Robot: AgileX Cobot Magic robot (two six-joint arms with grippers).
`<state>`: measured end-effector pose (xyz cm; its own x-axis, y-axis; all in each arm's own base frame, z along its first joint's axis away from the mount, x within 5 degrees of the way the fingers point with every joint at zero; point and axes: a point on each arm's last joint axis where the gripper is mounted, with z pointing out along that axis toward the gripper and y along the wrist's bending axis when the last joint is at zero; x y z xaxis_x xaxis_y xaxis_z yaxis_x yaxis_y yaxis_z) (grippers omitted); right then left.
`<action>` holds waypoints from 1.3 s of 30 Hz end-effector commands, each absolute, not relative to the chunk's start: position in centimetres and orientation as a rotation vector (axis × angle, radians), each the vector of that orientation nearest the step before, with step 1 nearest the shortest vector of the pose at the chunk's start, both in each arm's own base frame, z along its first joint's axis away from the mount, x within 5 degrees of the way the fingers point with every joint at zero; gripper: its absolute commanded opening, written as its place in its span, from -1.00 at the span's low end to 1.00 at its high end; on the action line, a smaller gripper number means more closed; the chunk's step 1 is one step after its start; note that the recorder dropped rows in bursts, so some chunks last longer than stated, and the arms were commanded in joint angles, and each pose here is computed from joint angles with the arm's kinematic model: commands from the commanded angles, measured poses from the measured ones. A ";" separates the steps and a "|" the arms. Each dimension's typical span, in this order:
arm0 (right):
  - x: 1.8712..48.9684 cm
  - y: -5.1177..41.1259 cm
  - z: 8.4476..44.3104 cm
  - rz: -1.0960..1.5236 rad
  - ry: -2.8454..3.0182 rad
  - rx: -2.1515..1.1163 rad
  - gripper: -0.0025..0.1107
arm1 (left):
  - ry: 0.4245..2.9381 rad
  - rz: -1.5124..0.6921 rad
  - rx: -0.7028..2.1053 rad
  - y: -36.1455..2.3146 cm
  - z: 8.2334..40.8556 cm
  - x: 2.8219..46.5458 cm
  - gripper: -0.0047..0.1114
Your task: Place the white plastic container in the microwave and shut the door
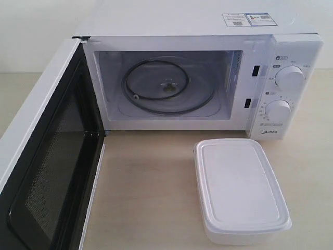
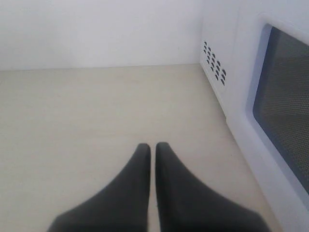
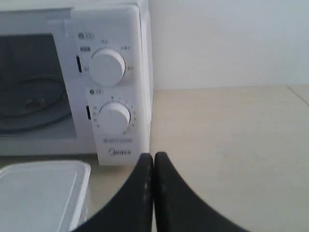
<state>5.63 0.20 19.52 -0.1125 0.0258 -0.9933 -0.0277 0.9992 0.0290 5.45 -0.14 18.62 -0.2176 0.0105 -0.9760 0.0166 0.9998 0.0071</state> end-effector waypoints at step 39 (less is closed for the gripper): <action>13.6 -0.1 23.0 0.030 1.564 0.070 -0.96 | 1.789 -0.001 0.016 -0.1 18.6 5.4 -0.84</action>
<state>13.47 -0.08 22.60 -0.0156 -0.0210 -0.9997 0.0199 0.9996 -0.0213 5.45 -0.14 18.62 -0.2176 0.0105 -0.9760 0.0166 0.9998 0.0071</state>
